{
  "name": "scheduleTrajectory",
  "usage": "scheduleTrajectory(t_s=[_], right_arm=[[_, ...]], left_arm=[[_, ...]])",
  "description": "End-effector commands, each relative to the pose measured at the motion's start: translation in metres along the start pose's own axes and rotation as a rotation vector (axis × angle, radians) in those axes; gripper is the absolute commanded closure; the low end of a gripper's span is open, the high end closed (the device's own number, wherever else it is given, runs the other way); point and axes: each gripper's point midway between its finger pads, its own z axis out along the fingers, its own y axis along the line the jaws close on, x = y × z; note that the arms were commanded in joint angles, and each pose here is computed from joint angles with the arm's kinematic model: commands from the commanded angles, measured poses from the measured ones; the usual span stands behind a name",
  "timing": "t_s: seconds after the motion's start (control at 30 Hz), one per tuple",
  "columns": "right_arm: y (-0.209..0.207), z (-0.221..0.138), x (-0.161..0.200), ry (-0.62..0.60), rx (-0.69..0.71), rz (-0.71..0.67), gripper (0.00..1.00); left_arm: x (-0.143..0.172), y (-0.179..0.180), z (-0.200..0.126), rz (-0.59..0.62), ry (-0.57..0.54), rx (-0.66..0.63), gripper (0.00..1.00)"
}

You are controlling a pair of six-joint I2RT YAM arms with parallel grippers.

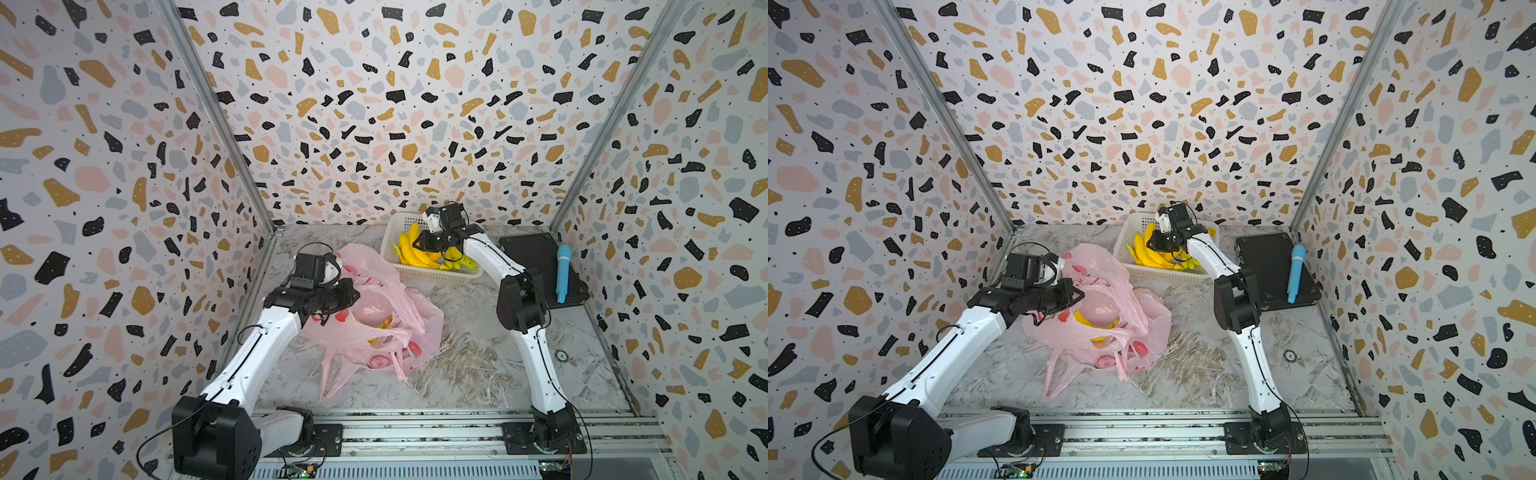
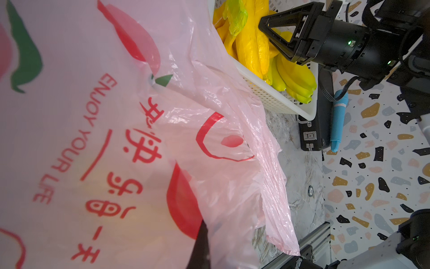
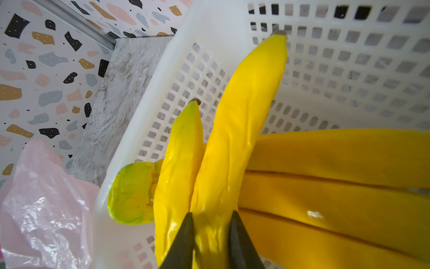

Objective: Place the banana into a plastic bag & tie a knot
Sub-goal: Pick up the banana from the basket, then place the banana into the plastic bag.

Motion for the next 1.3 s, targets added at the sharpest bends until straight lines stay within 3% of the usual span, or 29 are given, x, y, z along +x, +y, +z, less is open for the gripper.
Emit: scheduleTrajectory(t_s=[0.0, 0.2, 0.4, 0.8, 1.07, 1.27], right_arm=[[0.048, -0.056, -0.047, -0.128, -0.069, -0.078, 0.91], [0.096, -0.108, -0.062, -0.222, -0.201, -0.108, 1.00], [0.144, -0.161, -0.054, -0.323, -0.419, -0.109, 1.00], [0.243, -0.269, -0.002, -0.482, -0.959, -0.109, 1.00], [0.297, -0.285, 0.047, -0.458, -1.187, -0.108, 1.00], [0.312, -0.266, 0.085, -0.413, -1.223, -0.123, 1.00]], left_arm=[[-0.002, -0.005, -0.008, 0.014, -0.022, 0.016, 1.00], [-0.002, -0.008, -0.016, 0.028, -0.019, 0.001, 1.00], [-0.001, -0.008, -0.019, 0.036, -0.012, -0.004, 1.00], [0.002, -0.018, -0.021, 0.045, 0.017, 0.036, 1.00], [0.000, -0.019, -0.020, 0.046, 0.024, 0.039, 1.00], [0.001, -0.018, -0.019, 0.049, 0.033, 0.032, 1.00]])
